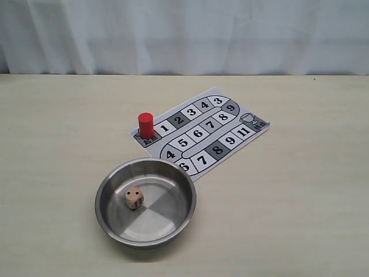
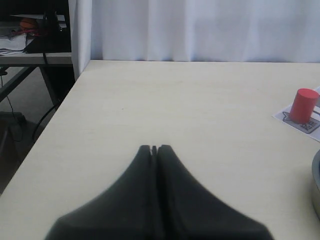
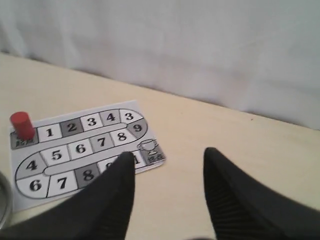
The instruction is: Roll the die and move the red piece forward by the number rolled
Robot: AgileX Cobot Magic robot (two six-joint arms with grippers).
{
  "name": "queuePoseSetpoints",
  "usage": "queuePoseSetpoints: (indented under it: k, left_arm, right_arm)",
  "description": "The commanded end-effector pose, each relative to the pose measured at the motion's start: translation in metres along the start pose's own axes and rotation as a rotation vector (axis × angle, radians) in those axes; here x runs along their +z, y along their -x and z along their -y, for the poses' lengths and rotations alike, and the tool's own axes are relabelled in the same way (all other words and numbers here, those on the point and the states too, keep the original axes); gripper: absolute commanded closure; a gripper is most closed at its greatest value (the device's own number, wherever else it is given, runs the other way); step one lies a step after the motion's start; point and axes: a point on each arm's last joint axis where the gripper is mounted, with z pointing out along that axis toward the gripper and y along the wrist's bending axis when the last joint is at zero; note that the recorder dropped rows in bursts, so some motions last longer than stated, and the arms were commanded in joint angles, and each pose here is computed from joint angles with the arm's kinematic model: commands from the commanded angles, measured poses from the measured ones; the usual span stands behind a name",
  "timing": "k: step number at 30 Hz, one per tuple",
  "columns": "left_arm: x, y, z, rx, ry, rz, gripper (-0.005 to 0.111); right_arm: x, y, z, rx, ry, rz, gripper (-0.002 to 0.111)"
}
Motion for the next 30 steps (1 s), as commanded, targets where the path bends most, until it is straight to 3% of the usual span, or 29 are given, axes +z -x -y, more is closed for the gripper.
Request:
queuePoseSetpoints:
  k: [1,13,22,30]
  left_arm:
    - [-0.001,0.003,0.0,0.004,-0.007,0.018,0.107]
    - [-0.001,0.003,0.0,0.004,-0.007,0.018,0.107]
    - [-0.001,0.003,0.0,0.004,-0.007,0.018,0.107]
    - [-0.001,0.003,0.0,0.004,-0.007,0.018,0.107]
  right_arm:
    - [0.031,-0.002,-0.018,-0.12,0.157,-0.074,0.059]
    - [0.09,-0.019,-0.098,-0.238,0.494,-0.262,0.061]
    - [0.131,-0.007,-0.155,-0.242,0.616,-0.341,0.061]
    - [0.17,-0.019,-0.206,-0.285,0.692,-0.433,0.061]
